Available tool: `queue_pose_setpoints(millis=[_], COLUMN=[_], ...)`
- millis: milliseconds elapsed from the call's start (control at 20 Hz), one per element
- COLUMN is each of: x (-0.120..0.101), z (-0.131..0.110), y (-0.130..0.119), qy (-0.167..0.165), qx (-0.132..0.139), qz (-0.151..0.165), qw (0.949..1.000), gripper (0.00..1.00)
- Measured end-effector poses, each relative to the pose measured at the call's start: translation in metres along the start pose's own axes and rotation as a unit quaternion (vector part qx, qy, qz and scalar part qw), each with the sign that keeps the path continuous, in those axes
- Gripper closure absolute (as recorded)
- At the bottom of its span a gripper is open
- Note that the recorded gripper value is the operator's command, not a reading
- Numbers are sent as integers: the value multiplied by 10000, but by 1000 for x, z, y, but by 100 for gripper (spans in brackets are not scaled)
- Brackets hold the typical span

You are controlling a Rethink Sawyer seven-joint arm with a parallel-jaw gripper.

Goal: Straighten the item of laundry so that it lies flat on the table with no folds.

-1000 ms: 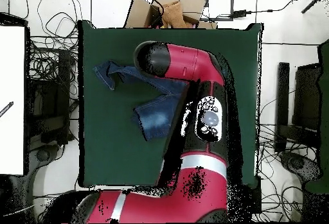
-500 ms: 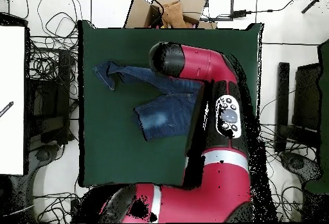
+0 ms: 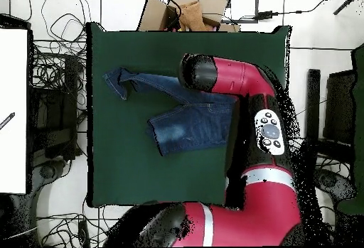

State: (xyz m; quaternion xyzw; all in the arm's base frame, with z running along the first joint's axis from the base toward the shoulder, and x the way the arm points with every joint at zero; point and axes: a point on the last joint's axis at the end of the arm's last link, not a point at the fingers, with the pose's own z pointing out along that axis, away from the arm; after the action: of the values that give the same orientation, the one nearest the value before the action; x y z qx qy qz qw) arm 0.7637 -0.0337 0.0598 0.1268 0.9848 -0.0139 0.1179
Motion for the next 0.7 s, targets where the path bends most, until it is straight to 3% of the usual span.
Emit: queue_pose_setpoints(millis=[250, 700], x=[19, 27], z=[-1, 0], y=[4, 21], qy=[120, 150], qx=[-8, -171], qz=[-212, -394], qw=[9997, 9990], gripper=[0, 0])
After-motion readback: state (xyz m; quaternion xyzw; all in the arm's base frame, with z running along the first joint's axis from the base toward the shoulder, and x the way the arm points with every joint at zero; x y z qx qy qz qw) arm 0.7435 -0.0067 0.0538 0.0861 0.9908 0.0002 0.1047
